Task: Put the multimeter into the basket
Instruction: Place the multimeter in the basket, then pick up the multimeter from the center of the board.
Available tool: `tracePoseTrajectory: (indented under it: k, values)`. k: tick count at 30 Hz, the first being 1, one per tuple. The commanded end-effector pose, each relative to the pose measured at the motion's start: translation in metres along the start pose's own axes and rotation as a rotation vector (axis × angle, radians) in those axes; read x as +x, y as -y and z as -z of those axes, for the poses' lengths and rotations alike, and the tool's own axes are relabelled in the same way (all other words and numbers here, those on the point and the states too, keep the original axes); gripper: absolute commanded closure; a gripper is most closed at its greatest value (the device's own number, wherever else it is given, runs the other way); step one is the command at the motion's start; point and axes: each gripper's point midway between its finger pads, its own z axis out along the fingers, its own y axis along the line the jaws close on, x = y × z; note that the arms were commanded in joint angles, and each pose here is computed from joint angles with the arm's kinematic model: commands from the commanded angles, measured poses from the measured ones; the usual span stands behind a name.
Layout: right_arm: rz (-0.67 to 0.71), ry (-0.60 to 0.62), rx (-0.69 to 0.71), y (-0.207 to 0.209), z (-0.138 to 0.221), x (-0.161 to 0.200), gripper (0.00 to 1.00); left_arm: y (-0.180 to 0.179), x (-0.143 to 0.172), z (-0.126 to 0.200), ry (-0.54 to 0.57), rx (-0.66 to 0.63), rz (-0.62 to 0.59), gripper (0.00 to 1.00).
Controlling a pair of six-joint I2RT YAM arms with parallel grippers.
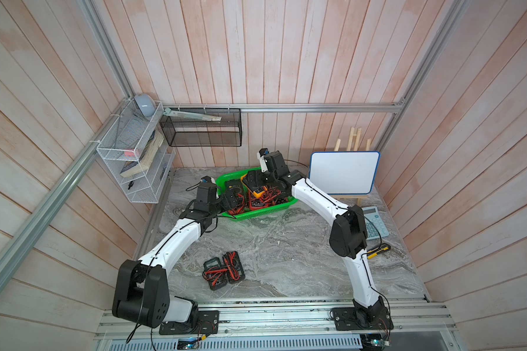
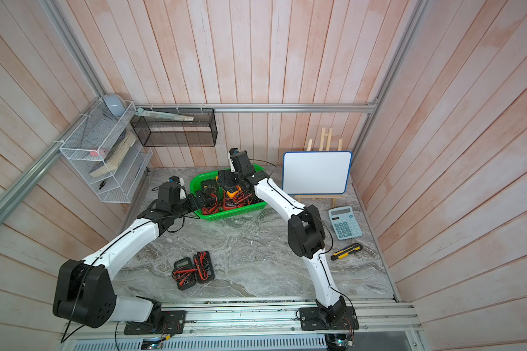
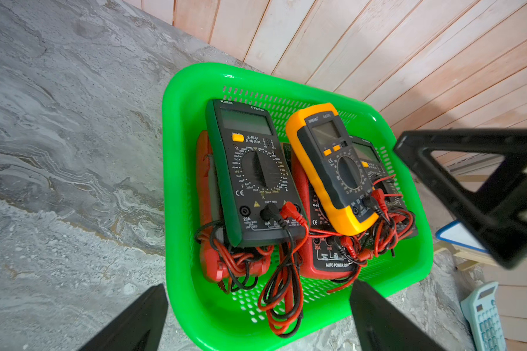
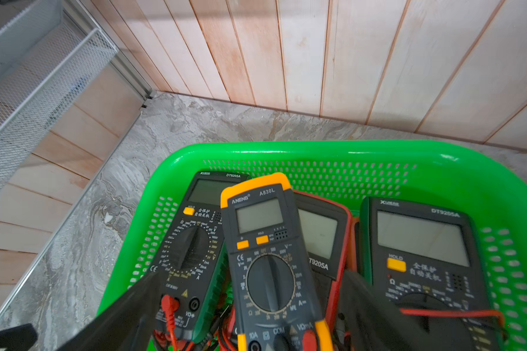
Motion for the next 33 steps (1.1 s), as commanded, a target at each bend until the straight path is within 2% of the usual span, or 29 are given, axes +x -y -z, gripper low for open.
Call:
tracePoseTrajectory:
  k: [1, 8, 13, 23, 33]
  values:
    - [0.008, 0.069, -0.015, -0.013, 0.033, -0.031, 0.02, -0.009, 0.004, 0.009, 0.003, -0.036, -0.016, 0.00]
    - [-0.026, 0.094, -0.038, -0.019, 0.060, -0.034, 0.02, -0.017, 0.011, 0.023, 0.015, -0.053, 0.008, 0.01]
    - [-0.056, 0.088, -0.050, -0.018, 0.080, -0.013, 0.02, -0.026, 0.024, 0.030, 0.004, -0.070, 0.034, 0.00]
    - [-0.092, -0.037, -0.091, -0.033, 0.103, 0.083, 0.02, -0.040, 0.049, 0.041, -0.027, -0.086, 0.084, 0.00]
    - [-0.027, -0.219, -0.147, -0.080, 0.108, 0.184, 0.02, -0.048, 0.079, 0.043, -0.088, -0.073, 0.152, 0.00]
